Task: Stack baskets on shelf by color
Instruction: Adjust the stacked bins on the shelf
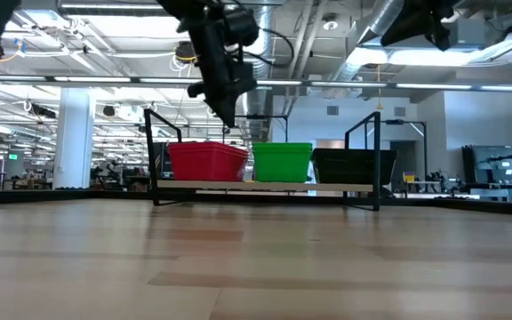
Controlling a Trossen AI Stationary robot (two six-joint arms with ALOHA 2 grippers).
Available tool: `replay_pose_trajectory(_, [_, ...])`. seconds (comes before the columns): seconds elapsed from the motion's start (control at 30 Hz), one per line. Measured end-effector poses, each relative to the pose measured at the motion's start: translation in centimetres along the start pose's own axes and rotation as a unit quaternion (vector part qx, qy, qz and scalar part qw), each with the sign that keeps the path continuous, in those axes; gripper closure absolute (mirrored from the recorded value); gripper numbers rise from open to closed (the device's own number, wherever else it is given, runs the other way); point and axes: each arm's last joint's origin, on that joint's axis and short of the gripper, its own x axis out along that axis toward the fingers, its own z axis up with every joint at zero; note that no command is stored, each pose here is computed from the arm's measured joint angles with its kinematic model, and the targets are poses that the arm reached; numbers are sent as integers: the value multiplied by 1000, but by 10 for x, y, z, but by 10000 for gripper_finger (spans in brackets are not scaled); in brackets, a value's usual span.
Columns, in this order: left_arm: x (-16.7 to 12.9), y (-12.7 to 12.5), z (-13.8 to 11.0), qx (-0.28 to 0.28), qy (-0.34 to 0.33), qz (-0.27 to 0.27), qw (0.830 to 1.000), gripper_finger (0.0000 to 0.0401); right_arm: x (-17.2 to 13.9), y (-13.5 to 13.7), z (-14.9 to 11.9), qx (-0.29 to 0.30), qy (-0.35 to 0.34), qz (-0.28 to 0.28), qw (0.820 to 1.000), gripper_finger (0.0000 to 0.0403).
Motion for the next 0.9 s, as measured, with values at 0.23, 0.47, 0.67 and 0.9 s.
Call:
replay_pose_trajectory(0.23, [22,21,16,64,124,18,990,401,3,0,0,-7,4,-3,1000,402])
replay_pose_trajectory(0.47, [27,29,38,118,66,36,990,401,3,0,0,-8,4,-3,1000,402])
replay_pose_trajectory(0.67, [34,48,37,118,77,-57,988,401,3,0,0,-7,2,-4,1000,402])
replay_pose_trajectory(0.9, [36,61,22,158,151,-75,973,401,3,-1,1,0,-5,-16,1000,402])
